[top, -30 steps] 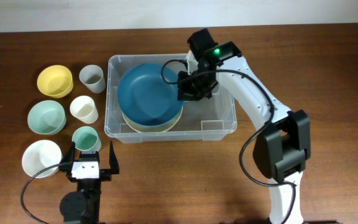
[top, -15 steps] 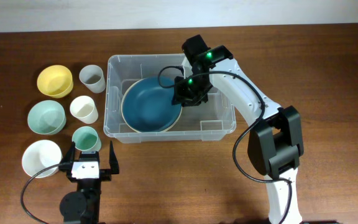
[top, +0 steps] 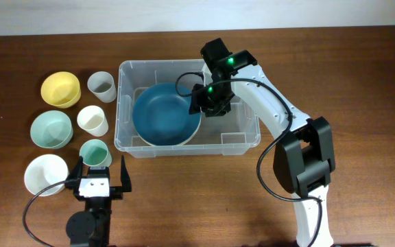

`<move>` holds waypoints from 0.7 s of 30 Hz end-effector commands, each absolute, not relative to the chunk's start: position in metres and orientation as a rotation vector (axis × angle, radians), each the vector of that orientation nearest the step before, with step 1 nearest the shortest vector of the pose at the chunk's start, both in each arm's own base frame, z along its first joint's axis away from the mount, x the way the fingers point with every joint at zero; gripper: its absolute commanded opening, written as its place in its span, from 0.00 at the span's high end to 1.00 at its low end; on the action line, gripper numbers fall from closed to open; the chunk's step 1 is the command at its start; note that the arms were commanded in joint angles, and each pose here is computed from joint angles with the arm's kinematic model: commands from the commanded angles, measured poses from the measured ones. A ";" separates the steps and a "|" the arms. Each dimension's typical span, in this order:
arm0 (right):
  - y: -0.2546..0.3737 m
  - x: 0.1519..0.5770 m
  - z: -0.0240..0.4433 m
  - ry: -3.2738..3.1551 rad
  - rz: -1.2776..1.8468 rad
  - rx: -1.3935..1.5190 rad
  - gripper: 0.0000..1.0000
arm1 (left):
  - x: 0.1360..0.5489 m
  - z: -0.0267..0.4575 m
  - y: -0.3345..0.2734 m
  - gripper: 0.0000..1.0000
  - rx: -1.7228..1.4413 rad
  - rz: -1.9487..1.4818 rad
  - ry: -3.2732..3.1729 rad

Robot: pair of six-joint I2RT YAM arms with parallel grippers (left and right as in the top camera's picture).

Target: Pack container

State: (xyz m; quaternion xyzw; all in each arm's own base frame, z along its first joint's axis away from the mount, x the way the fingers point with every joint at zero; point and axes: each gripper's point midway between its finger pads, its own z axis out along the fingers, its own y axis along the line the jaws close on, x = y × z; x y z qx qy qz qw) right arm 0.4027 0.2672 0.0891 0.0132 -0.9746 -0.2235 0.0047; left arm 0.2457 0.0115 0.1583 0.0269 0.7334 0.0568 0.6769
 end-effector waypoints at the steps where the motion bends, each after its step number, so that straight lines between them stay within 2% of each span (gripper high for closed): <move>1: 0.261 0.413 0.090 -3.108 -0.661 0.057 0.51 | 0.246 0.156 0.013 0.01 0.068 0.146 1.651; 9: 0.261 0.430 0.136 -3.190 -0.702 0.136 0.52 | 0.246 0.156 0.013 0.01 0.068 0.146 1.651; 14: 0.229 0.436 0.179 -3.307 -0.498 0.083 0.50 | 0.246 0.156 0.013 0.01 0.068 0.146 1.651; 17: 0.198 0.436 0.203 -3.364 -0.340 0.013 0.44 | 0.246 0.156 0.013 0.01 0.068 0.146 1.651; 19: 0.172 0.434 0.217 -3.388 -0.235 -0.052 0.33 | 0.246 0.156 0.013 0.01 0.068 0.146 1.651; 21: 0.147 0.431 0.228 -3.394 -0.150 -0.120 0.27 | 0.246 0.156 0.013 0.00 0.068 0.146 1.651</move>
